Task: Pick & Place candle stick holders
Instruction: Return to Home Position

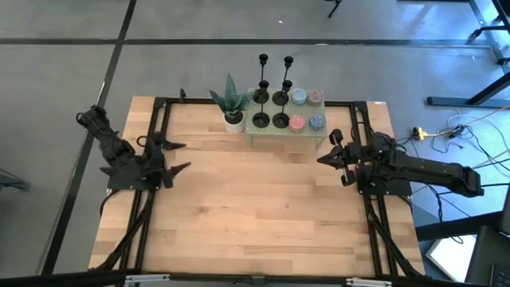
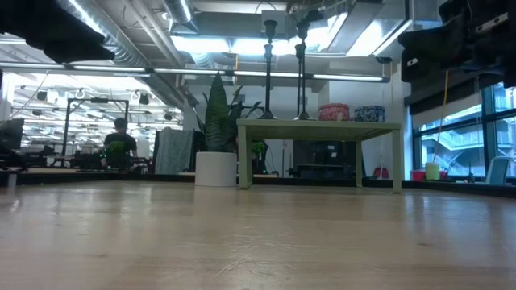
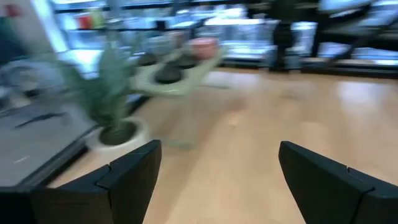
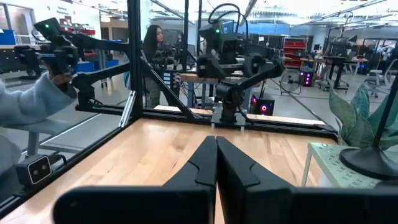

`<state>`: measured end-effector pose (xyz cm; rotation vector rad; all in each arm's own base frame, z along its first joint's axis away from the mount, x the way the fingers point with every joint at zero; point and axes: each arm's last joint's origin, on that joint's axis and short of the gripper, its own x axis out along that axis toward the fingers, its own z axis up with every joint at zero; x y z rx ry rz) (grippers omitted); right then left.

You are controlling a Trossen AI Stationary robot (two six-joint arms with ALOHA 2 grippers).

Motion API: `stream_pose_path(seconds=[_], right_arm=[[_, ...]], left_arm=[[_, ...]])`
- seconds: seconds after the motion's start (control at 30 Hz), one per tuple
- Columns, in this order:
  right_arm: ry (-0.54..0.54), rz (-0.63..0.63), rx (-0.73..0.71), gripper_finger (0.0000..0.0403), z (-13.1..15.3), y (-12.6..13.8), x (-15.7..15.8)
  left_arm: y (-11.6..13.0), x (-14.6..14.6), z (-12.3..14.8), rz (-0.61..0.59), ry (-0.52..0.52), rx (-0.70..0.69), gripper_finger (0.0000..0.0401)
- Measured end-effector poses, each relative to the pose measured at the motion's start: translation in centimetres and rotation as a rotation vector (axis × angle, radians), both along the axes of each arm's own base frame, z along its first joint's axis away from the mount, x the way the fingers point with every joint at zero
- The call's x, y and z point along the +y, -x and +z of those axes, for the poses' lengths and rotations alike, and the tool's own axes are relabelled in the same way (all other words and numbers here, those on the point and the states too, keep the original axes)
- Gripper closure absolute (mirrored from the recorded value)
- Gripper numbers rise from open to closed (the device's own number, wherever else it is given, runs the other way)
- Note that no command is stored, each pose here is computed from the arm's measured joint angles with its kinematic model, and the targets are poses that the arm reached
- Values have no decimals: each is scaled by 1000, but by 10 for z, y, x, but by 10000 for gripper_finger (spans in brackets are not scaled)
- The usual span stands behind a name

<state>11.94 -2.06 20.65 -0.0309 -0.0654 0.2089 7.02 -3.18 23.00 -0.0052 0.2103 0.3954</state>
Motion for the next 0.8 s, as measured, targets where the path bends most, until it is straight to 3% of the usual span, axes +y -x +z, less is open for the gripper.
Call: stream_pose_path(seconds=[0.1,0.33,0.47,0.8], right_arm=[[-2,-2,4,398,-4,1,0],[-1,-2,8,394,-7,2,1],[9,-3,5,394,-7,2,1],[28,3,-1,392,-7,2,1]], left_arm=[[-4,-6,0,-135,-5,-23,79],[-12,-18,0,-427,-170,-163,79],[-15,-19,-5,-573,-204,-279,79],[-20,-2,-16,-549,-264,-297,79]])
